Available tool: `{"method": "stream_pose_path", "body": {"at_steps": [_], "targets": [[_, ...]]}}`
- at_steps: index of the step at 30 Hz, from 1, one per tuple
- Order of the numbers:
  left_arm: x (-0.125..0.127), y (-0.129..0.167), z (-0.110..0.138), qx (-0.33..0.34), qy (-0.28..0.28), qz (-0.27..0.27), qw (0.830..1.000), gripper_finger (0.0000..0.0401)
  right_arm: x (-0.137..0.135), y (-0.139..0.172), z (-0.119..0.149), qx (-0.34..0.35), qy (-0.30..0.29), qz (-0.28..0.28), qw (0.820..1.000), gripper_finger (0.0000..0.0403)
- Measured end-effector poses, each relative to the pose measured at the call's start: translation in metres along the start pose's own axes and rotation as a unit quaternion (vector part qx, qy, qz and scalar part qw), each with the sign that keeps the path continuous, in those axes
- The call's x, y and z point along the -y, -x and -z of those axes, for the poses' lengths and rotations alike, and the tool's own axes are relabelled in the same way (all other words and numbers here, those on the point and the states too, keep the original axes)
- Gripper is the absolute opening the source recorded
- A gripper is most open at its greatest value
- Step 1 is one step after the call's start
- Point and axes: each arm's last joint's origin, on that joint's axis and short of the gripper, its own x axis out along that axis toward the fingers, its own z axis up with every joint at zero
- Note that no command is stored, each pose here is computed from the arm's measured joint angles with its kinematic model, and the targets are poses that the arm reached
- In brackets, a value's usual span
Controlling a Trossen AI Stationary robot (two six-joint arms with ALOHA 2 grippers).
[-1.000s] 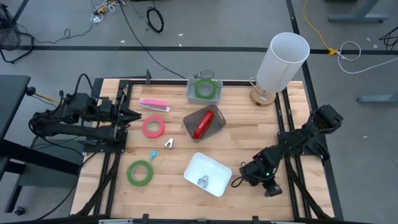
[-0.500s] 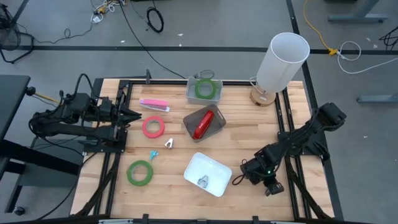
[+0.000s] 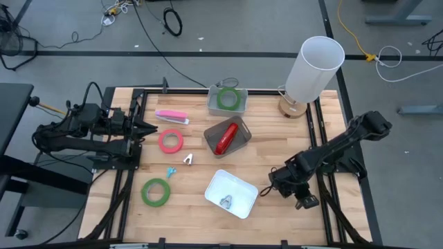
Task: Pick and place Stapler, Stapler remover, tape
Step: Put the black staple remover into the white bin
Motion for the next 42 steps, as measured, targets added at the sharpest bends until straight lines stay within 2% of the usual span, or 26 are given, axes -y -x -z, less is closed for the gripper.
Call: {"method": "stream_pose_path", "body": {"at_steps": [13,19,27,33,36,42], "targets": [[0.0,0.0,0.0,0.0,0.0,0.0,1.0,0.0034,0.002,0.029,-0.014,0.053,0.011,0.0,0.999,0.0002],[0.0,0.0,0.0,0.0,0.0,0.0,1.0,0.0034,-0.005,0.057,-0.024,0.095,0.039,0.053,0.993,0.0002],[0.0,0.0,0.0,0.0,0.0,0.0,1.0,0.0034,-0.015,0.098,-0.038,0.169,0.08,0.102,0.977,0.0002],[0.0,0.0,0.0,0.0,0.0,0.0,1.0,0.0034,-0.025,0.126,-0.044,0.219,0.126,0.159,0.954,0.0002],[0.0,0.0,0.0,0.0,0.0,0.0,1.0,0.0034,-0.026,0.135,-0.047,0.24,0.139,0.178,0.944,0.0002],[0.0,0.0,0.0,0.0,0.0,0.0,1.0,0.0034,-0.023,0.138,-0.051,0.252,0.149,0.193,0.936,0.0002]]}}
